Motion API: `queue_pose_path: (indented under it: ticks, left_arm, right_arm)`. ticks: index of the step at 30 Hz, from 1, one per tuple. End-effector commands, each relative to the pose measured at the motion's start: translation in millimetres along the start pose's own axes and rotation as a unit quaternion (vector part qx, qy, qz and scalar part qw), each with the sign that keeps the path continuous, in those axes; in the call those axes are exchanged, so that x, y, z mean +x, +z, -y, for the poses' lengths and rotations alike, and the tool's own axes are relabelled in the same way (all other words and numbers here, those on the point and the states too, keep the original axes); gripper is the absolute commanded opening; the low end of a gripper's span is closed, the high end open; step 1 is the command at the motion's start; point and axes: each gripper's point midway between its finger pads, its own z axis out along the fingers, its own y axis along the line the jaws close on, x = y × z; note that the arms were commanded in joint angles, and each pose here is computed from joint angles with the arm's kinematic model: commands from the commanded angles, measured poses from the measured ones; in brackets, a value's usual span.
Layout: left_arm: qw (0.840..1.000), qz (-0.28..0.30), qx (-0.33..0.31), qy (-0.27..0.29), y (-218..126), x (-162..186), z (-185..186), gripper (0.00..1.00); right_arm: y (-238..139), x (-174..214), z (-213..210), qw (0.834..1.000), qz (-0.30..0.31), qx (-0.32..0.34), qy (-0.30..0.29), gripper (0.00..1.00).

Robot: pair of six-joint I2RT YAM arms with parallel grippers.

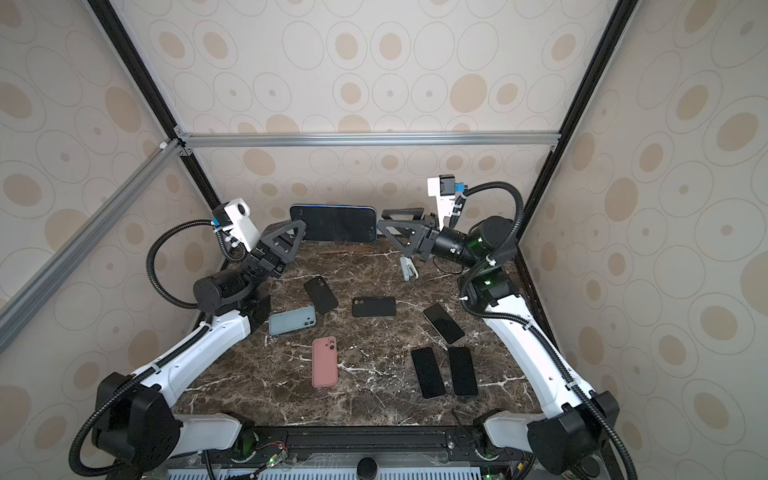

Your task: Put the phone into the phone case

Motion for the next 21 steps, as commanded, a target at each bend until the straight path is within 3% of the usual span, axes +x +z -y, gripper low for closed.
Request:
queue_pose_path:
  ticks: [1, 6, 10, 21]
  left_arm:
    - [1.0, 0.008, 0.009, 0.0, 0, -3, 4, 0.0]
    - [1.0, 0.015, 0.016, -0.01, -6, -5, 4, 0.0]
    - [1.0, 0.011, 0.022, -0.02, -5, -3, 3, 0.0]
    - [0.999, 0.008, 0.022, -0.049, -5, 2, -9, 0.0]
  right_arm:
    - [-7, 0, -26, 0.999, -0.008, -0.018, -0.034, 0.68]
    - [-22, -5, -21, 0.998, 0.009, 0.025, -0.055, 0.72]
    - [-20, -4, -22, 0.999, 0.002, 0.016, -0.051, 0.72]
    - [-2, -2, -12, 0.999, -0.02, -0.017, -0.028, 0.58]
